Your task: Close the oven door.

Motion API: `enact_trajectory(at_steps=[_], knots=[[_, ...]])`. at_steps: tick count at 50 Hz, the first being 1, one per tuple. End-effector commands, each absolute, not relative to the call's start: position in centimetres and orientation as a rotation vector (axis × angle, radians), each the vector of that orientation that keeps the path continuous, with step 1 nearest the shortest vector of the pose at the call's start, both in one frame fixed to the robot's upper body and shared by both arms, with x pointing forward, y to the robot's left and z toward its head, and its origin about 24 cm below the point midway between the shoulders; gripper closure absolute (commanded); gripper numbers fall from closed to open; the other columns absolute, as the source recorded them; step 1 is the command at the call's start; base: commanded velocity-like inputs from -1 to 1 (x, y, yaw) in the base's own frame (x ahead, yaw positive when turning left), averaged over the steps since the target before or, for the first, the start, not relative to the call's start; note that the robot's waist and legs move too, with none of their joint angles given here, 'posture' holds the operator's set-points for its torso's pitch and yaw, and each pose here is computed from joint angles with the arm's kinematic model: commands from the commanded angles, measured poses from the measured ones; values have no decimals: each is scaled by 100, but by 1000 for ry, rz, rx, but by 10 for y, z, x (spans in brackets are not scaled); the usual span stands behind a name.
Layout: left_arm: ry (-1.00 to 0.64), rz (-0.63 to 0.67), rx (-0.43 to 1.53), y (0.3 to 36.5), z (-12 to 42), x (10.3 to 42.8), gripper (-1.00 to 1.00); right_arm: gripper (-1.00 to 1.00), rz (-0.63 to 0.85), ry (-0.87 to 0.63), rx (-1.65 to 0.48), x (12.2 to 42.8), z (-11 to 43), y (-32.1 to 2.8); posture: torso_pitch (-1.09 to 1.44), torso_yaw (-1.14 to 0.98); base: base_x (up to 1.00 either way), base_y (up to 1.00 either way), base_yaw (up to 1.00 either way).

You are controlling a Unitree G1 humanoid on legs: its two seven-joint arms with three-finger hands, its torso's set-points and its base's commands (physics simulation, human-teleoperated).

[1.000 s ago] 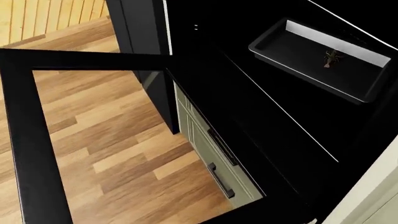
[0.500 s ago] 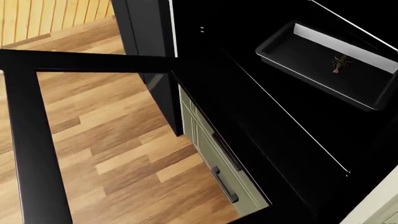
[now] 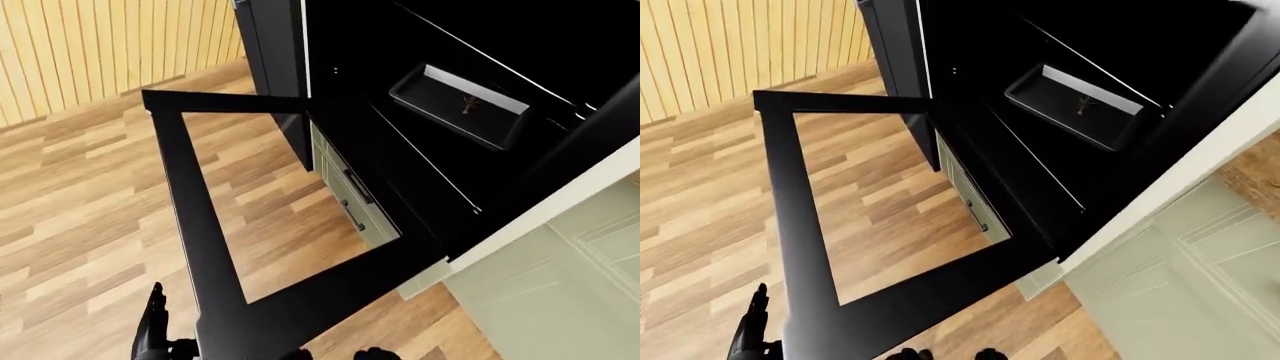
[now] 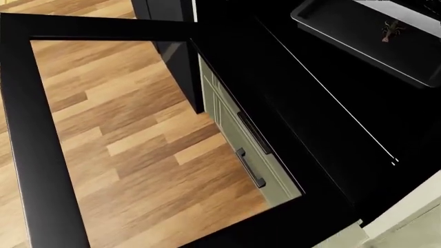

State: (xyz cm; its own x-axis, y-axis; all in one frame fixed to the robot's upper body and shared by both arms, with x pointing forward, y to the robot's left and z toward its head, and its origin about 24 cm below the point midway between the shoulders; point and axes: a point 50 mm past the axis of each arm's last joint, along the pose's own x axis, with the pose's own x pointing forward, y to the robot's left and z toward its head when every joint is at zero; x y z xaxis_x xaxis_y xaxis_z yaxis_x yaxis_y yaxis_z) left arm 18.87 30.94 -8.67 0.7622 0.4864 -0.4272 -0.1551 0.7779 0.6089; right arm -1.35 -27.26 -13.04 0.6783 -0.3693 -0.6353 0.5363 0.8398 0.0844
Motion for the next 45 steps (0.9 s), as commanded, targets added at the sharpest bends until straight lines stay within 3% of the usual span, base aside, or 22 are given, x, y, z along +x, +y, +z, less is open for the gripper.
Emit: enact_trajectory(at_steps=[1,34,45], knots=[[561,398,594,316,-77,196,-100,-100,-531,636,251,-18,-127,-278,26,0,0,0,0],[570,412,589,317,-78,195,-100,-100,-531,626,261,-17,-127,-278,49,0,0,0,0],[562,361,388,313,-80,195,-100,-100,-552,643,255,-18,-128,-279,49,0,0,0,0]])
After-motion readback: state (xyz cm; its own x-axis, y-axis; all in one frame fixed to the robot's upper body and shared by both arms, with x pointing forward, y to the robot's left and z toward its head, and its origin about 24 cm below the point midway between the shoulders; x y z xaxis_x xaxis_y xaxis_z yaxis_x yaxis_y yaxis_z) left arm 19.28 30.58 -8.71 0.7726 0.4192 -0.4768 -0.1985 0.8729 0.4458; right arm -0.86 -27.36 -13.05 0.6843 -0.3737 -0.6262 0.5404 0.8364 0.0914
